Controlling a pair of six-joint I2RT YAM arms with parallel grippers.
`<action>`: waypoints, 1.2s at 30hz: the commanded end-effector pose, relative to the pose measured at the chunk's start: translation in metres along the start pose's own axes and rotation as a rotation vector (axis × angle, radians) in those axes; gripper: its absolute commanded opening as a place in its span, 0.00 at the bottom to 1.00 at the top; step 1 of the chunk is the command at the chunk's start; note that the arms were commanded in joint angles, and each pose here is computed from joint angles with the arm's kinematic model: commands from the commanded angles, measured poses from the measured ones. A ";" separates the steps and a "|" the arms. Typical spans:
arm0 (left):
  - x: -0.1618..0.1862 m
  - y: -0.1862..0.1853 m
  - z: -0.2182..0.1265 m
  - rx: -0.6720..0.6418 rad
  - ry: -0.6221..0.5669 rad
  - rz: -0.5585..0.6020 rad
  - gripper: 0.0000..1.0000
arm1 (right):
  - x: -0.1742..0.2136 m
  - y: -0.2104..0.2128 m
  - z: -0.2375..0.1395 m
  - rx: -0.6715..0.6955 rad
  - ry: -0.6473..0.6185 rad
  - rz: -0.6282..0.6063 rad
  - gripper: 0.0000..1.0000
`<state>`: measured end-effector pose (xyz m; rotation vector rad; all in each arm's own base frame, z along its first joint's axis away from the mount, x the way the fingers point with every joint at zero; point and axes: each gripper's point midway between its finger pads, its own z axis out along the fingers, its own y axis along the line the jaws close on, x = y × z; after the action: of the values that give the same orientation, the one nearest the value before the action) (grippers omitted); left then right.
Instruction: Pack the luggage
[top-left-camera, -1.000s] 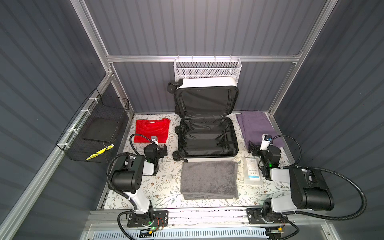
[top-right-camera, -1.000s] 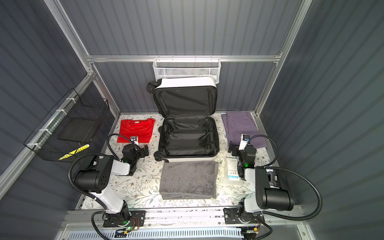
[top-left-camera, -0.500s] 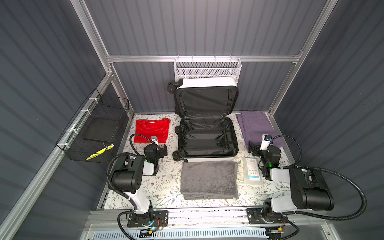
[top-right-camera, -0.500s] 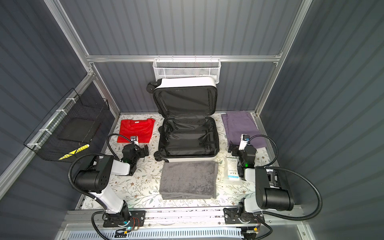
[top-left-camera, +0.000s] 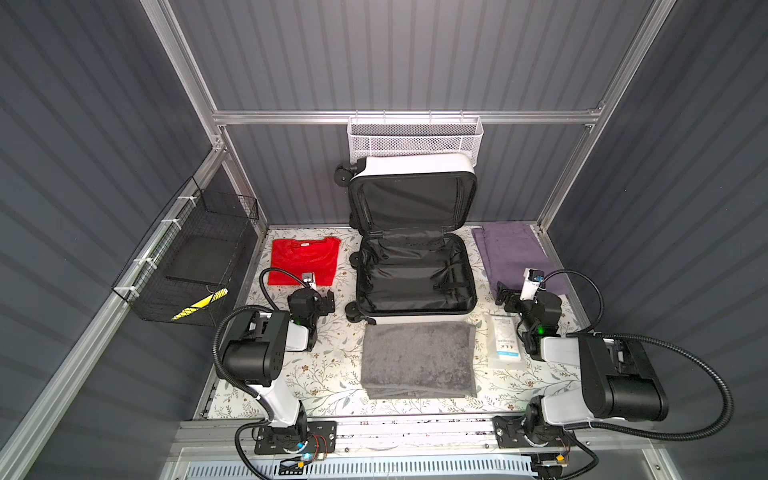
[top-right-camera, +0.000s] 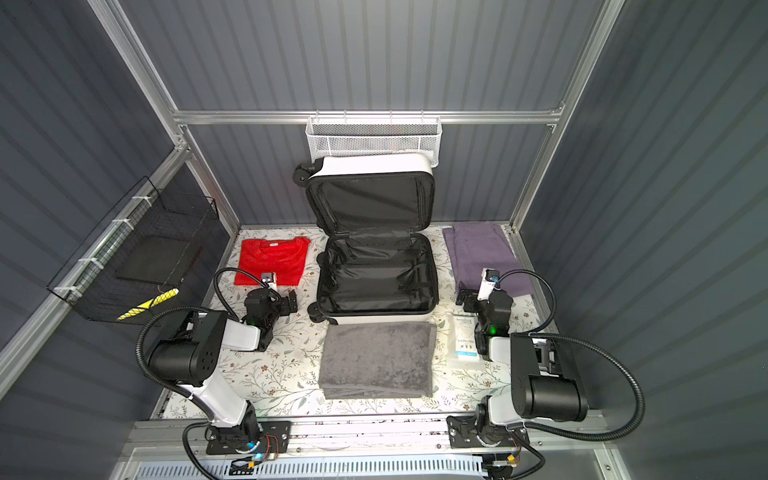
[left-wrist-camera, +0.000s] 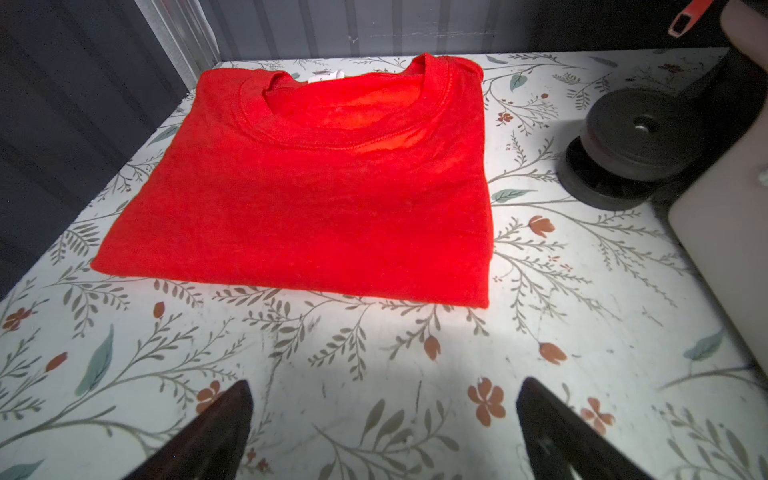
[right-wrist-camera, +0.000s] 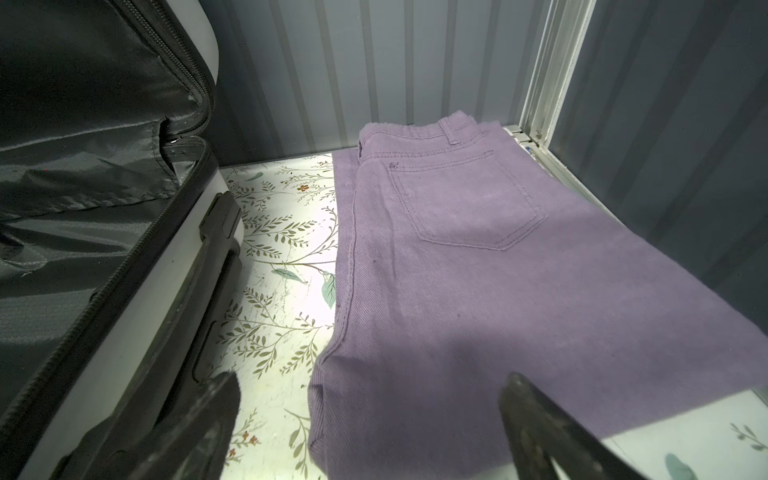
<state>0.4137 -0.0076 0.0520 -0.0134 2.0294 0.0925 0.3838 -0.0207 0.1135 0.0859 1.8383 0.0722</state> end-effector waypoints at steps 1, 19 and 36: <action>-0.017 0.007 -0.001 -0.028 -0.035 -0.002 1.00 | -0.016 -0.008 -0.011 0.057 -0.071 0.011 0.99; -0.099 0.021 -0.042 -0.089 0.177 -0.117 1.00 | -0.093 -0.004 -0.078 0.144 0.183 0.467 0.99; -0.162 -0.045 -0.110 0.206 0.280 -0.359 1.00 | -0.010 0.062 -0.149 -0.049 0.602 0.774 0.96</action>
<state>0.4126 -0.0395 0.2385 -0.2907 2.2048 -0.2387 0.2662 0.0260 0.1885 0.7506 2.1927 0.6843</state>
